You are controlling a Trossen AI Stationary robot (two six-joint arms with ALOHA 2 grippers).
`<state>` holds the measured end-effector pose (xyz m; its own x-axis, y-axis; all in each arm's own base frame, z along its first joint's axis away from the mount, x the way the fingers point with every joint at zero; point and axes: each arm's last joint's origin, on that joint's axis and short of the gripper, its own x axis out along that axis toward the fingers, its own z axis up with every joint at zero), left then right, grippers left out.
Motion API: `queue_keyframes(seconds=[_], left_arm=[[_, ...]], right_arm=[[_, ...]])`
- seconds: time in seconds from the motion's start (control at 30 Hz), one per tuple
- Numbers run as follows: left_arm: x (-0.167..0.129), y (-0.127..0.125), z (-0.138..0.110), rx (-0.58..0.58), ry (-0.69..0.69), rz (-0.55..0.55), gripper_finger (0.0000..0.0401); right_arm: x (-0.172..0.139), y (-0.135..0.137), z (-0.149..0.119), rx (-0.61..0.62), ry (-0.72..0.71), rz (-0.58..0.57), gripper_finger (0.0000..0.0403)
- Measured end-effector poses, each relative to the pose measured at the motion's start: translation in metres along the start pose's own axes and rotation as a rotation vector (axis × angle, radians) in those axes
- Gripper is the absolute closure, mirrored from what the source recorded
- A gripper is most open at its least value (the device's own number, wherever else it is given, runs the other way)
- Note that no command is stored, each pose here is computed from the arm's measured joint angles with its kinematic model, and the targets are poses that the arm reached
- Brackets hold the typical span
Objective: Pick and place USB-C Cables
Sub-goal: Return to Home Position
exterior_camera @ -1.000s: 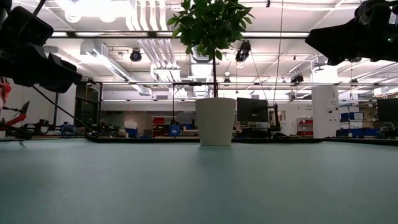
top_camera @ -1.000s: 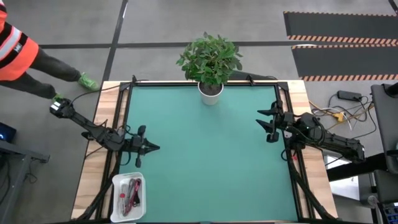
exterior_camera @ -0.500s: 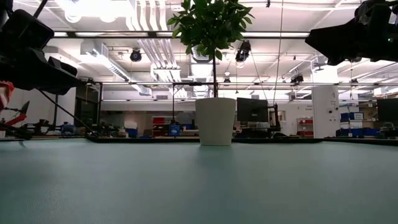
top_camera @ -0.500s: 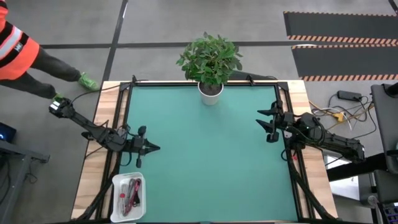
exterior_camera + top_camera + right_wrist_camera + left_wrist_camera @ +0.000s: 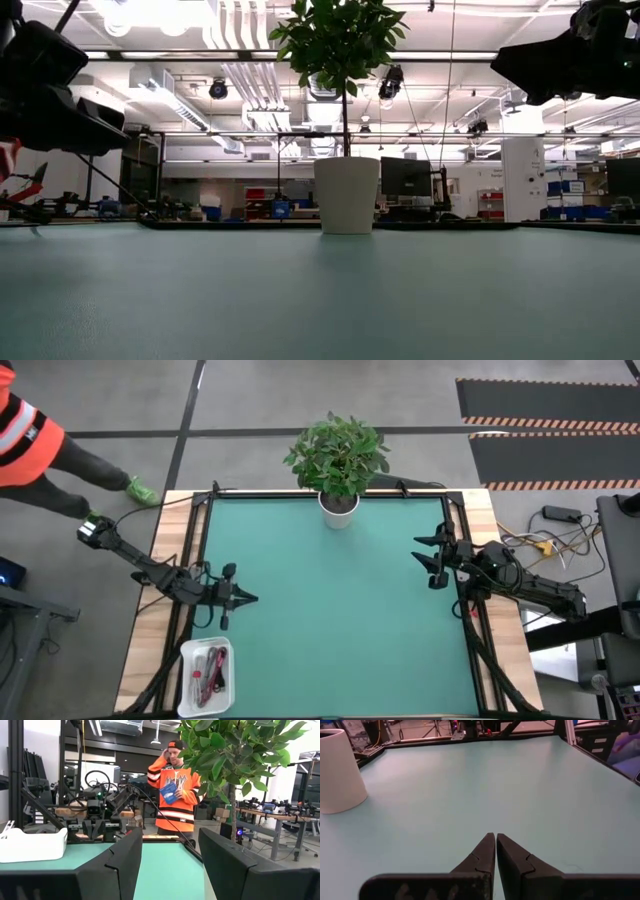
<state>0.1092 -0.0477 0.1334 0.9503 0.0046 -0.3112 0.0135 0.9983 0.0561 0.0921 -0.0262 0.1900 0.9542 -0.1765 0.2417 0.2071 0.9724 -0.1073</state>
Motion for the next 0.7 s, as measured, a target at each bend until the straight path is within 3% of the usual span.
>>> queue_keyframes(seconds=[0.7], left_arm=[[0.0033,-0.0012,-0.0054,0.030,0.054,0.007,0.0400]], right_arm=[[0.0000,0.0000,0.0000,0.000,0.000,0.000,0.0216]])
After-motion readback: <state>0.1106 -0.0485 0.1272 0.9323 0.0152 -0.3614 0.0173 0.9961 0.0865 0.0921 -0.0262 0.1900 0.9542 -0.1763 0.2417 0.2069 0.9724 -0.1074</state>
